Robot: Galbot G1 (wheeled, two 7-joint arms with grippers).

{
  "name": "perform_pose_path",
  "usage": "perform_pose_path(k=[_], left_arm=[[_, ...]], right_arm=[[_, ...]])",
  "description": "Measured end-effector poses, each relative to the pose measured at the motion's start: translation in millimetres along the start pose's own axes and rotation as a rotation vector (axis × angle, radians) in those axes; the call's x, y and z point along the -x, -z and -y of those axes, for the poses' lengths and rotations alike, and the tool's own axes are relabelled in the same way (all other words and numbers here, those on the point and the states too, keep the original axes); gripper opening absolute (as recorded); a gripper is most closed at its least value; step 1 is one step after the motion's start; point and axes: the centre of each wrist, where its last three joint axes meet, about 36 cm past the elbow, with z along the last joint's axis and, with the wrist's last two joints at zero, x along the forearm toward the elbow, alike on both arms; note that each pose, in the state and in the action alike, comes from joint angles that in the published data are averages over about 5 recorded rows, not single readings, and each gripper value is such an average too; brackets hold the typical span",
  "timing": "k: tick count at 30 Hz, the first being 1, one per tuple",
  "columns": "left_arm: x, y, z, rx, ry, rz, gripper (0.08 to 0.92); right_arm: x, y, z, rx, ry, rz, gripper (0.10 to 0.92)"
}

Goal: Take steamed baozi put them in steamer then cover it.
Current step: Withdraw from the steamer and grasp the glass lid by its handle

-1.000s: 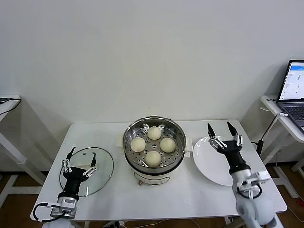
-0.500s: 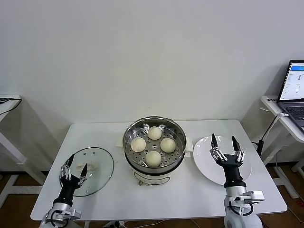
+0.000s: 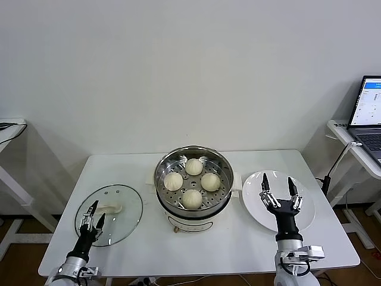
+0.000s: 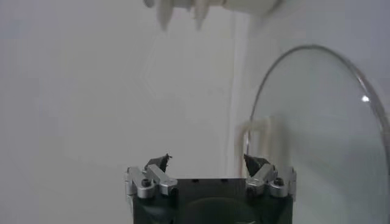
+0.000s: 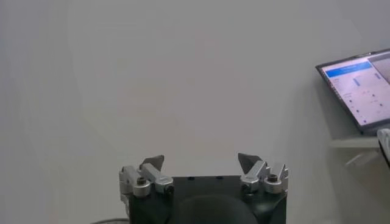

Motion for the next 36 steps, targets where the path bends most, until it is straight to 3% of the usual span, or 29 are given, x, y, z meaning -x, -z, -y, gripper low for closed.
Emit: perform_pose_path(k=[28, 31, 36], left_arm=[[56, 11, 8, 0.073, 0.032, -0.031, 0.822], [61, 13, 9, 0.073, 0.036, -0.032, 0.8], [65, 12, 12, 0.082, 0.032, -0.042, 0.67]], right_arm=[[-7, -17, -2, -0.018, 0.004, -0.011, 0.823], [-7, -18, -1, -0.021, 0.004, -0.012, 0.823], [-7, -20, -1, -0.024, 0.003, -0.012, 0.823]])
